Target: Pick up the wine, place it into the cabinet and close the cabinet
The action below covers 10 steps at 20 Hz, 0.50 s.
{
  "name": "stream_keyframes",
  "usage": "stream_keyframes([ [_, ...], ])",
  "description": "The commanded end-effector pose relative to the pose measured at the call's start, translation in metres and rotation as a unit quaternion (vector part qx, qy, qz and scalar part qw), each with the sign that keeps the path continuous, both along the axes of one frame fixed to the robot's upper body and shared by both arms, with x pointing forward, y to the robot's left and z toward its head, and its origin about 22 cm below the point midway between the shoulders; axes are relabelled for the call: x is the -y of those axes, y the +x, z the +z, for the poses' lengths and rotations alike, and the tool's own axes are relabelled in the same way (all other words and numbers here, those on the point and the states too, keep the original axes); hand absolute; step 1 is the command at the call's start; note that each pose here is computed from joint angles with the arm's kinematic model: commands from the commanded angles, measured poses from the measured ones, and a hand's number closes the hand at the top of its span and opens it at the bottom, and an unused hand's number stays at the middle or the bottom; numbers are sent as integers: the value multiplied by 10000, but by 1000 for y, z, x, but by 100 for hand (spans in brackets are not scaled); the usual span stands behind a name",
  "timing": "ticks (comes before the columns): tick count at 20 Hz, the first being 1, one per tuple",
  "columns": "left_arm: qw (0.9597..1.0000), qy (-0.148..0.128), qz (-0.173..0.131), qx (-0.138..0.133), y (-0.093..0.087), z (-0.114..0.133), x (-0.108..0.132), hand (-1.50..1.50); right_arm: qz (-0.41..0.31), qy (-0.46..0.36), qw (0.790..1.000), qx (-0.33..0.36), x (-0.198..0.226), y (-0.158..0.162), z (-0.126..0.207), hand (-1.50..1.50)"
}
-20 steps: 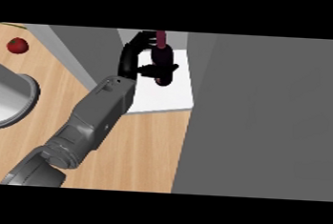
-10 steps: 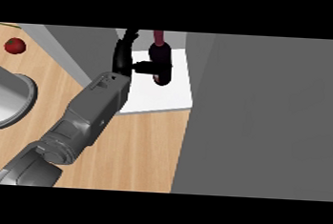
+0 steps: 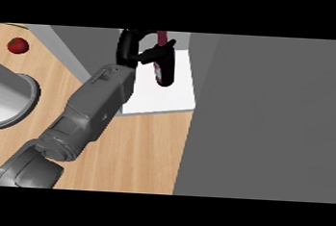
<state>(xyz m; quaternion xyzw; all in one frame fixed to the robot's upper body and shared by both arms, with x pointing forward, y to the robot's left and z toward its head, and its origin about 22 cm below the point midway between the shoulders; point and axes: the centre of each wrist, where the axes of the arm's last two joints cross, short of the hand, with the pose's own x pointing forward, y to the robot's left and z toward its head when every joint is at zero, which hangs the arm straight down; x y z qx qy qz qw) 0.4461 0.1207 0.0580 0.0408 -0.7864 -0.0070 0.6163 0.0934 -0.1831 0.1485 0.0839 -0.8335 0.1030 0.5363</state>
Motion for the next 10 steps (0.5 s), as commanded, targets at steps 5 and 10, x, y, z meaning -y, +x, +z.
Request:
stream_keyframes([
  [5,9927,-816,-836,302,1,11,17,150,163,395,9991,-52,8,-22,30,-150],
  [10,9903,-907,-1038,190,0,12,24,-150,-14,361,9991,-219,9,-27,29,-150],
])
